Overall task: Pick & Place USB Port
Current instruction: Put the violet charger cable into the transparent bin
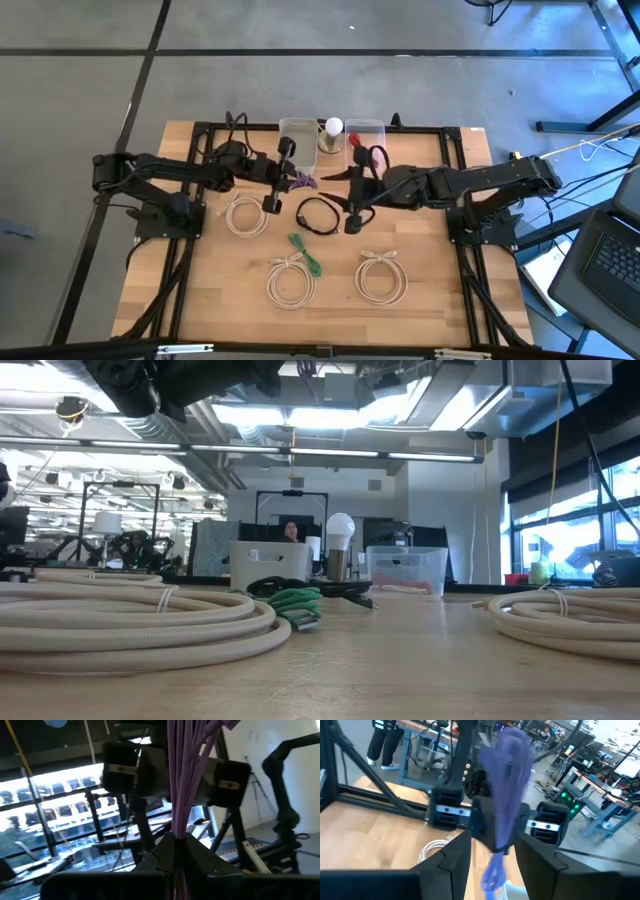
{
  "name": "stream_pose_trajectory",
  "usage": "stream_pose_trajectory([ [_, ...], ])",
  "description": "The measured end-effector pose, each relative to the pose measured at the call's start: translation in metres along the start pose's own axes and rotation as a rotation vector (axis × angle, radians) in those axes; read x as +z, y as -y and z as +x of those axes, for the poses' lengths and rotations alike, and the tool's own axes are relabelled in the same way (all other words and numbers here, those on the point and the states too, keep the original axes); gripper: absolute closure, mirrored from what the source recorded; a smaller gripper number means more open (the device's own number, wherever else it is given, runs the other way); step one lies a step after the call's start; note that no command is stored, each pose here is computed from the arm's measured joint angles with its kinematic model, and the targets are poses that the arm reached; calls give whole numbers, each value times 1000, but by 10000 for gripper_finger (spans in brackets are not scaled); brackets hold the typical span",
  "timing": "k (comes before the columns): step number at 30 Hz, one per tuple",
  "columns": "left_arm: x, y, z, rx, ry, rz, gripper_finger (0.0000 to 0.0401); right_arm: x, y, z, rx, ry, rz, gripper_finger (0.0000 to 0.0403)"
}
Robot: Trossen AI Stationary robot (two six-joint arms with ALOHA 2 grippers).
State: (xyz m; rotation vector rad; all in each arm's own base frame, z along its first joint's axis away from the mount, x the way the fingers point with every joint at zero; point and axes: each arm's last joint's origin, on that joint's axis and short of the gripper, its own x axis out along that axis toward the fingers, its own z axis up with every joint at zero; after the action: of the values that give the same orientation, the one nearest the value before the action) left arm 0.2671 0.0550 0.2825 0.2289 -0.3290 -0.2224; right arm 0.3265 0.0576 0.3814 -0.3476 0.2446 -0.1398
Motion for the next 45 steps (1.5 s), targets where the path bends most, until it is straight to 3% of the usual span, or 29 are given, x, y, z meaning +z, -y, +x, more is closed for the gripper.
stream_pose_trajectory([
  [18, 0, 0, 0, -2, 0, -15, 393, -13, 18, 40, 32, 93, 30, 255],
  [22, 0, 0, 0, 2, 1, -14, 393, -16, 23, 45, 20, 85, 32, 294],
  [26, 1, -1, 0, 9, 2, 3, 388, -18, 24, 46, 21, 77, 18, 376],
  [31, 0, 0, 0, 5, 0, -3, 348, -18, 25, 45, 14, 68, -19, 386],
  [40, -3, 0, -1, 69, -64, -14, 244, -23, 27, 7, -259, -236, -119, 386],
  [43, -5, -1, -4, 112, -133, -25, 220, -30, 28, -15, -337, -366, -60, 386],
  [45, -3, 0, -5, 135, -165, -13, 212, -40, 36, -29, -353, -458, 43, 386],
])
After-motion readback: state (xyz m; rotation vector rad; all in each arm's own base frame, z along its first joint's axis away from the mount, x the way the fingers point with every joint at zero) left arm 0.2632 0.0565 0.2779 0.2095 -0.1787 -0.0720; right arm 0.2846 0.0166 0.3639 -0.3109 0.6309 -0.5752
